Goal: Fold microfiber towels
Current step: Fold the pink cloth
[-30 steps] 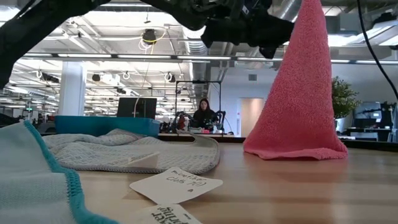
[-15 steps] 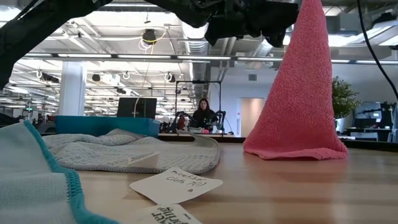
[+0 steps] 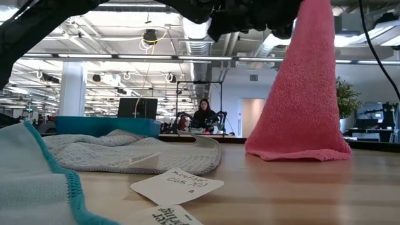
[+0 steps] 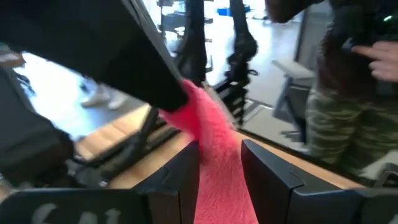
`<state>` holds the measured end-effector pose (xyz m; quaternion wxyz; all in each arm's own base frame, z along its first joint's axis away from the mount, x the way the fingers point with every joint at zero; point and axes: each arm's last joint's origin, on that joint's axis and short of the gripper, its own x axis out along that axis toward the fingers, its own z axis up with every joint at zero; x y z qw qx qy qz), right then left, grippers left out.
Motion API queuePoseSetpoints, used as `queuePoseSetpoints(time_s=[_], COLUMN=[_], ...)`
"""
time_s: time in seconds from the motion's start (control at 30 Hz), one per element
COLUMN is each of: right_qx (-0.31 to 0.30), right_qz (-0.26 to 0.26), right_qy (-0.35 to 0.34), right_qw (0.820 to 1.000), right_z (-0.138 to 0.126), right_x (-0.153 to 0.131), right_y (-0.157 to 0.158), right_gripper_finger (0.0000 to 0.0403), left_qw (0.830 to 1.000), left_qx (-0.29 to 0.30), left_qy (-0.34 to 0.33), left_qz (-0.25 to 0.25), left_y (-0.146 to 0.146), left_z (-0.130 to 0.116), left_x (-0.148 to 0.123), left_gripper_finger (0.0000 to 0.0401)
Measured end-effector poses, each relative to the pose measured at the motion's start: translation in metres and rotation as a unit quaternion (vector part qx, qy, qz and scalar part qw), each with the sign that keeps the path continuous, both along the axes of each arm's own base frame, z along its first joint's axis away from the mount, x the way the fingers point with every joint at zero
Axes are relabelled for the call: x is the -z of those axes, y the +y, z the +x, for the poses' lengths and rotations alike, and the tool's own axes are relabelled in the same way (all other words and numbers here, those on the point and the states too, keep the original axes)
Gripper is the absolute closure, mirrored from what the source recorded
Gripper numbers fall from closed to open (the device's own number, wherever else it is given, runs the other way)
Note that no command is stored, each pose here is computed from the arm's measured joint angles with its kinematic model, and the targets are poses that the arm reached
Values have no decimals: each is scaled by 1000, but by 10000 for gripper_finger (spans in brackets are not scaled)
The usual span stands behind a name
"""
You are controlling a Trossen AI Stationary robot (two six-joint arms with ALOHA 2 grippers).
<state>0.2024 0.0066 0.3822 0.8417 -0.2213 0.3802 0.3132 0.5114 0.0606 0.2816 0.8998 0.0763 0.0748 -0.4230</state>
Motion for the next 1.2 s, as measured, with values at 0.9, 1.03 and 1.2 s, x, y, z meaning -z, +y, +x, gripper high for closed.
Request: queuePoseSetpoints(time_s=[0.9, 1.03, 1.2], right_qx=[6, 8, 17], right_qz=[-2, -1, -1], right_qy=[5, 7, 14], right_qw=[1000, 1000, 1000], right_z=[-1, -1, -1], right_x=[0, 1, 2], right_y=[0, -1, -5], right_gripper_finger=[397, 397, 397], left_qw=[989, 988, 985], left_qx=[-47, -33, -55], left_qy=[109, 131, 137], left_qz=[92, 79, 87], left_y=[-14, -15, -13], left_z=[-7, -1, 6], left_x=[33, 57, 71], left_gripper_finger=[289, 289, 289])
